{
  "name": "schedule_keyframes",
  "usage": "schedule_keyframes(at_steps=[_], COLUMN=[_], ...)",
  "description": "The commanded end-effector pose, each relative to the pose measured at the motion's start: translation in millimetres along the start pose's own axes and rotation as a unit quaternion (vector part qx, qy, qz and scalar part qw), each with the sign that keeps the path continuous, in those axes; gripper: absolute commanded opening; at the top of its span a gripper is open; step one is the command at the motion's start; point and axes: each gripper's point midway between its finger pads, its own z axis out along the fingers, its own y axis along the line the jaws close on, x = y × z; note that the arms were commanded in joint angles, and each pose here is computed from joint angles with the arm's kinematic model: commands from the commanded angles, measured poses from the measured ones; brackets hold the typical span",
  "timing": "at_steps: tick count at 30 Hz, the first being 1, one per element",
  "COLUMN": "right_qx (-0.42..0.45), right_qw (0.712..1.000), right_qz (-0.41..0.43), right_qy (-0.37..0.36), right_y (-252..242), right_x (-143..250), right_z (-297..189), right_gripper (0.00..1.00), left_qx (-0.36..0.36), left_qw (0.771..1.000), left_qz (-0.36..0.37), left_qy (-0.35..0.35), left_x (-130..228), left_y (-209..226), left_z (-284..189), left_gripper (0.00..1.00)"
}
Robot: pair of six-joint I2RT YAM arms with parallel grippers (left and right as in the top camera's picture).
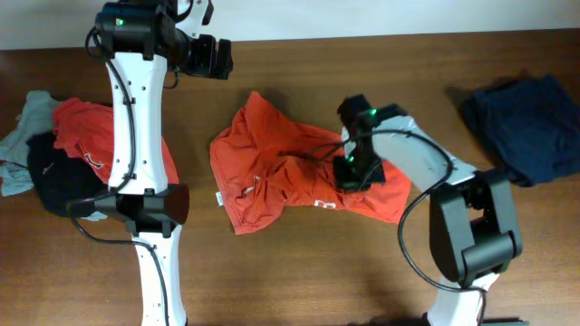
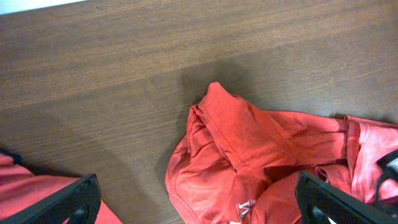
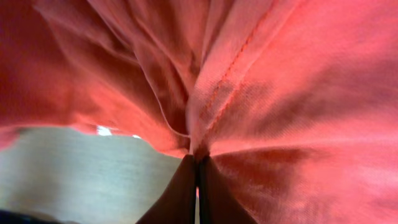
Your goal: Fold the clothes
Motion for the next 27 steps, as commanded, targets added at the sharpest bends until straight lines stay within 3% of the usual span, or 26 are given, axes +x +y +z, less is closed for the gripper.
schedule_keyframes(at_steps=[1,2,5,10,19,23,27], right_qx=[-0.026,-0.026,-0.027,-0.021,0.004,0.006,0.006], right_qw=[0.997,0.997,0.995,0.992,0.993,0.992,0.991], right_qz=[-0.001,-0.004,-0.018,-0.025,0.008,0.021,0.032], right_qy=[-0.069,-0.073,-0.096,-0.118,-0.121,-0.125,-0.127], right_y=[2,1,3,-2,-51,-75,-83], right_x=[-30,-32,-37,-43,-47,-50,-50], right_z=[-67,-74,-114,-138,-146,-150,-152], right_gripper=[0.15,0.18,0.53,0.79,0.83,0.86,0.86], left_qx=[0.006,0.006,0.006,0.009,0.027,0.024,0.039], left_qw=[1.0,1.0,1.0,0.998,0.961,0.947,0.947], left_qz=[0.008,0.008,0.006,-0.012,-0.114,-0.157,-0.159], left_qy=[-0.005,-0.005,0.006,0.059,0.252,0.28,0.275], left_x=[-1,-1,4,25,119,149,159], left_y=[-2,-2,-2,0,27,47,45], left_z=[-5,-5,-4,13,91,124,150], left_gripper=[0.99,0.99,0.99,0.99,0.98,0.97,0.97])
